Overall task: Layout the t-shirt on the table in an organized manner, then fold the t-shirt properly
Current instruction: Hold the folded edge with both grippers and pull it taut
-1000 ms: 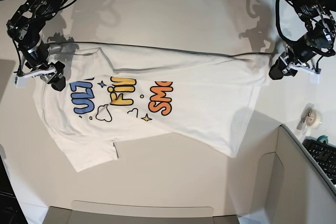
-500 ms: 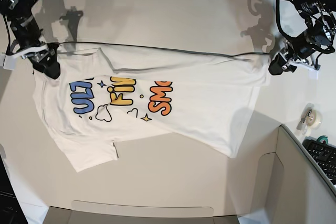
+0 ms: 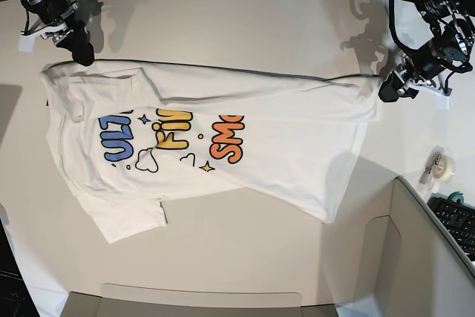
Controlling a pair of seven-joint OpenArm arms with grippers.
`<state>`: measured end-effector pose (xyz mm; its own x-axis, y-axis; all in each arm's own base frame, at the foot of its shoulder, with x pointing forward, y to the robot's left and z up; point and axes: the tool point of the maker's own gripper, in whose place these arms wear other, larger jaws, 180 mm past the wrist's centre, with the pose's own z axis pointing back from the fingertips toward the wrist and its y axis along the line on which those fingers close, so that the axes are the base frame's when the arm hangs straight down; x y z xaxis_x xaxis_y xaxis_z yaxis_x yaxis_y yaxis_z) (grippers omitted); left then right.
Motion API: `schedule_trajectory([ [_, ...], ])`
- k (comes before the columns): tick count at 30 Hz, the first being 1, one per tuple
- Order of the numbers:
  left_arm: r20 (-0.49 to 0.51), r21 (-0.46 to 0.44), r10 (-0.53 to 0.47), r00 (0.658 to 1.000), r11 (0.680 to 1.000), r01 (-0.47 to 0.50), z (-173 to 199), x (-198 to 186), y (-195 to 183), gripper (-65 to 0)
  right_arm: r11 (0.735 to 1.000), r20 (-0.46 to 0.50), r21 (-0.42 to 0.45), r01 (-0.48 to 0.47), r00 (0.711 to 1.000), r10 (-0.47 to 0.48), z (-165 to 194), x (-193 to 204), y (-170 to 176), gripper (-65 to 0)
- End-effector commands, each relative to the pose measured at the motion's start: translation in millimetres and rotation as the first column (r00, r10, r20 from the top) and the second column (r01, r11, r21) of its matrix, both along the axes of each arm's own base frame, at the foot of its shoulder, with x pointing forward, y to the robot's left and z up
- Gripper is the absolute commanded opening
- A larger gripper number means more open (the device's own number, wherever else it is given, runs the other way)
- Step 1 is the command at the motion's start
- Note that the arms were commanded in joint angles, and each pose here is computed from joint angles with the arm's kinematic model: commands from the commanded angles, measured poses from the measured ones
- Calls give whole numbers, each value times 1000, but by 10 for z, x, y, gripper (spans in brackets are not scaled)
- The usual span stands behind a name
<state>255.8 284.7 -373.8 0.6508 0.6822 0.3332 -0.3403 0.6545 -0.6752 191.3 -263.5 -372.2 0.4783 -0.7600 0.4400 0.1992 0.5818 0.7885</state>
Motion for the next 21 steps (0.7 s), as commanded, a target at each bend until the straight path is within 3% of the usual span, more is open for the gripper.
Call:
schedule_trajectory([
  [1, 43, 21, -2, 999, 1000, 1, 134, 80, 66, -429, 999, 1, -19, 32, 999, -32, 8, -33, -133, -264],
  [5, 42, 21, -2, 999, 1000, 1, 130, 74, 66, -429, 991, 15, 4, 137, 990, -137, 33, -98, -292, -263],
  [11, 23, 21, -2, 1000, 1000, 1, 82, 7, 66, -429, 935, -72, 97, 340, 940, -334, 104, -247, -462, -261],
  [21, -5, 5, -28, 1000, 1000, 28, 48, -46, 7, -429, 867, -25, 94, 490, 872, -490, 460, -199, -651, -260],
])
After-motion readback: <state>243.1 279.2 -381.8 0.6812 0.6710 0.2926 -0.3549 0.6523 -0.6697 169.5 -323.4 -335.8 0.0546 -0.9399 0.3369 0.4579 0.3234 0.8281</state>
